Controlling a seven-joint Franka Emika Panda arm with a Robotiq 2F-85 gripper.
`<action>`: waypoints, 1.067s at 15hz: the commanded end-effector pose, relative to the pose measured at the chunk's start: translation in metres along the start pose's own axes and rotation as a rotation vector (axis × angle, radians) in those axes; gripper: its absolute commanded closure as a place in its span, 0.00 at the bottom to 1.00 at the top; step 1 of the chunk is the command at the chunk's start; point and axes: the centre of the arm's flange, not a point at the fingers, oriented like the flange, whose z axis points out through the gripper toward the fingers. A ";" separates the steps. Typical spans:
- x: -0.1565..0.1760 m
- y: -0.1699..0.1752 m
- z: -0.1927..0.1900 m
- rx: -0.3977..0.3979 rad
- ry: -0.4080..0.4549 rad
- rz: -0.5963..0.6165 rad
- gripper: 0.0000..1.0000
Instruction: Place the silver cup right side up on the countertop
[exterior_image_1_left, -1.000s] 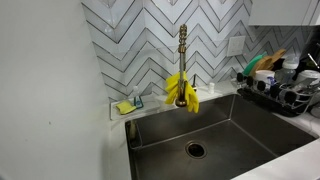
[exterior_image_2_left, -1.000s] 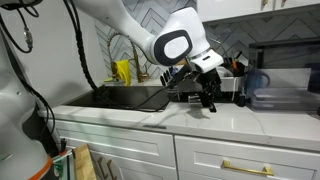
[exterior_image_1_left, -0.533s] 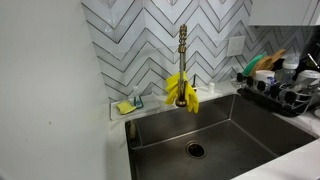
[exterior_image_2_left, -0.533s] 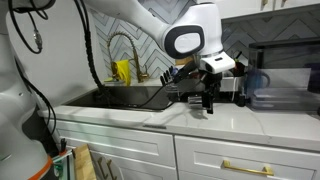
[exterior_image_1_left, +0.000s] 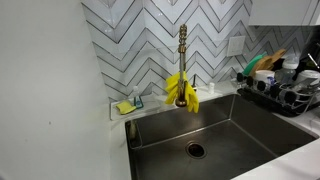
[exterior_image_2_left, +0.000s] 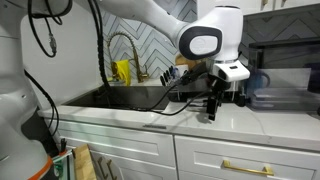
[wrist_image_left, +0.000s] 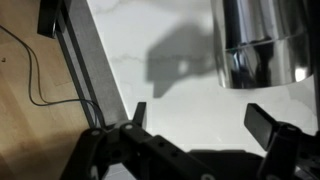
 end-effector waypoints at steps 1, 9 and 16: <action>0.017 -0.001 0.007 -0.014 -0.092 0.016 0.00; 0.034 0.006 0.003 -0.051 -0.239 0.076 0.00; 0.040 0.010 0.005 -0.045 -0.357 0.114 0.08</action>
